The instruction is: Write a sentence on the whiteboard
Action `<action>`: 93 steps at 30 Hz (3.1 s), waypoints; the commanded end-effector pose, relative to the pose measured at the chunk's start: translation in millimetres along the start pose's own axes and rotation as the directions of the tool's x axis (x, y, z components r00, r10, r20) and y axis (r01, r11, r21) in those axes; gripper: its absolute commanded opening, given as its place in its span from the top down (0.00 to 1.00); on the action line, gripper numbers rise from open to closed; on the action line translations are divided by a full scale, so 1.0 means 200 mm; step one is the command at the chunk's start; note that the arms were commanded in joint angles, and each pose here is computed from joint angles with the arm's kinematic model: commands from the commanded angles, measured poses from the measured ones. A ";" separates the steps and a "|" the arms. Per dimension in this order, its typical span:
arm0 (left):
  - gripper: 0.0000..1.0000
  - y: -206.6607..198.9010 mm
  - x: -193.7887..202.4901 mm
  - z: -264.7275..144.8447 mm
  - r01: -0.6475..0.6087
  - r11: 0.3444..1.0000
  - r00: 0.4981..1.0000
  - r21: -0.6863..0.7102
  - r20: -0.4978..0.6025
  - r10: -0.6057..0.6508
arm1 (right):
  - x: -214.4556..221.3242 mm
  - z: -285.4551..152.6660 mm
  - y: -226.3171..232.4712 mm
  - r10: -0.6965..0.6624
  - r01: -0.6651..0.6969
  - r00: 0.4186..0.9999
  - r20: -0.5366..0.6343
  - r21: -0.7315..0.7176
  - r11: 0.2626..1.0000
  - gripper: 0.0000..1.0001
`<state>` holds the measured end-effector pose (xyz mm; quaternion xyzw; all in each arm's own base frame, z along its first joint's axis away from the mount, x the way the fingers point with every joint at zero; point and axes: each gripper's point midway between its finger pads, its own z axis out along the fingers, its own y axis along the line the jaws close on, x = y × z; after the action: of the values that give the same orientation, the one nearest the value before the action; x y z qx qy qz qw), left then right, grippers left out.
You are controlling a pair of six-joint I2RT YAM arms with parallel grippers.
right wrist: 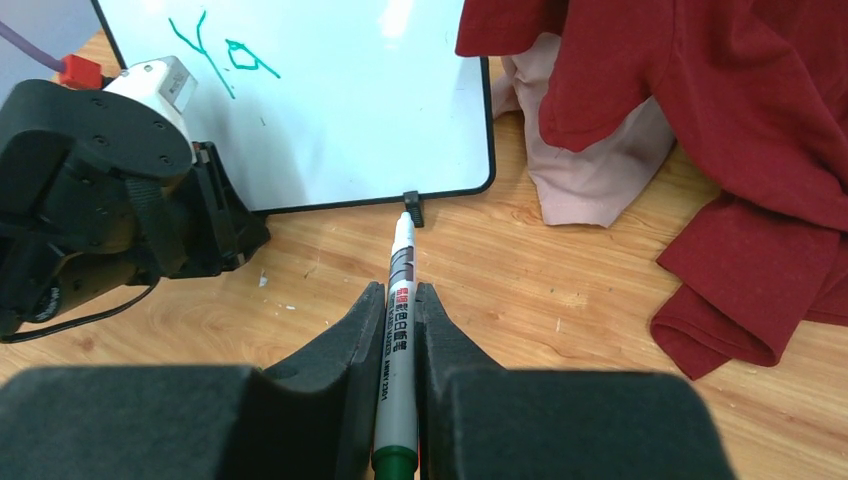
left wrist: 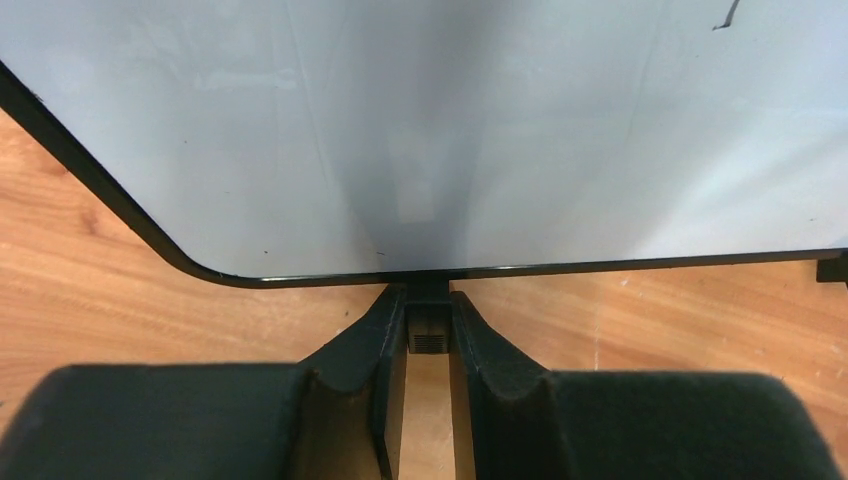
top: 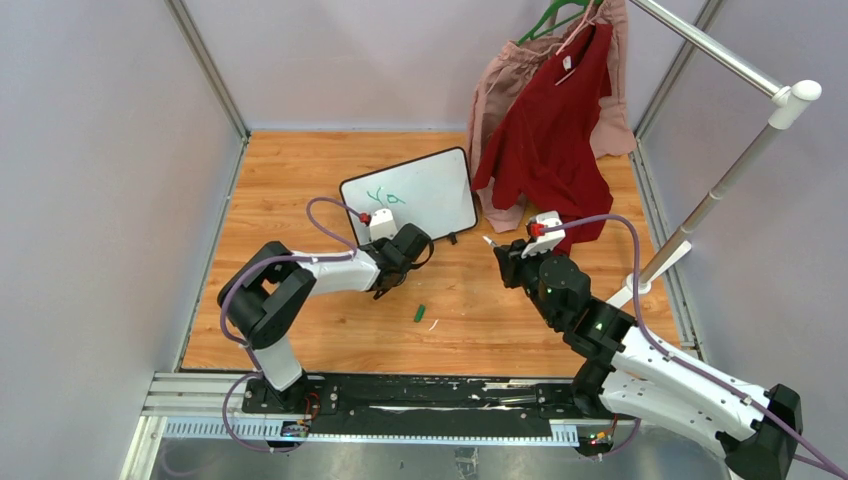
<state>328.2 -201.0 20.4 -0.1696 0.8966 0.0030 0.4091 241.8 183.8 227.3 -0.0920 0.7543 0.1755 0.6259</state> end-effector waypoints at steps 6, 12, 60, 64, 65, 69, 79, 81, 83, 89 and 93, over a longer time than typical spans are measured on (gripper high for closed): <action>1.00 0.17 0.15 -0.12 -0.053 0.999 0.997 -0.011 -0.049 0.052 | 0.04 0.02 0.03 0.000 -0.001 1.000 -0.010 -0.026 1.000 1.00; 1.00 0.19 0.22 -0.18 -0.097 0.995 0.993 0.032 -0.069 0.099 | 0.09 0.03 0.07 -0.009 0.007 0.999 -0.042 -0.058 0.998 1.00; 0.11 0.09 -0.33 -0.90 -0.089 0.867 0.973 0.490 0.228 -0.029 | -0.13 -0.06 0.12 -0.008 0.015 0.999 0.048 -0.147 0.989 1.00; 0.11 0.19 -0.50 -0.90 -0.118 0.838 0.929 0.532 0.358 -0.096 | -0.16 -0.01 0.23 -0.019 0.034 0.998 0.067 -0.222 0.974 0.96; 0.12 0.20 -0.53 -0.90 -0.128 0.831 0.910 0.541 0.397 -0.118 | -0.17 0.01 0.26 -0.016 0.033 0.997 0.071 -0.247 0.969 0.90; 0.13 0.24 -0.57 -0.87 -0.125 0.797 0.848 0.590 0.481 -0.223 | -0.18 0.08 0.37 -0.003 0.025 0.997 0.072 -0.308 0.951 0.78; 0.10 0.30 -0.51 -0.76 0.054 0.633 0.806 0.773 0.340 -0.484 | -0.19 0.20 0.37 -0.096 0.123 0.988 0.119 -0.247 0.961 1.00; 0.09 0.27 -0.50 -0.77 0.009 0.611 0.819 0.792 0.344 -0.458 | -0.18 0.21 0.38 -0.102 0.132 0.986 0.132 -0.243 0.961 1.00; 0.09 0.24 -0.50 -0.77 -0.003 0.589 0.830 0.808 0.331 -0.449 | -0.17 0.22 0.40 -0.121 0.152 0.982 0.142 -0.236 0.960 1.00; 0.12 0.24 -0.44 -0.67 0.055 0.592 0.862 0.804 0.260 -0.434 | -0.14 0.24 0.46 -0.165 0.199 0.973 0.162 -0.227 0.953 1.00; 0.14 0.23 -0.41 -0.62 0.078 0.587 0.874 0.806 0.228 -0.429 | -0.12 0.26 0.49 -0.158 0.193 0.974 0.160 -0.239 0.952 1.00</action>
<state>272.1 -143.7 141.4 -0.1110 0.6953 -0.3726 0.6045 254.2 287.0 238.0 -0.2410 0.6910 0.2163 0.6463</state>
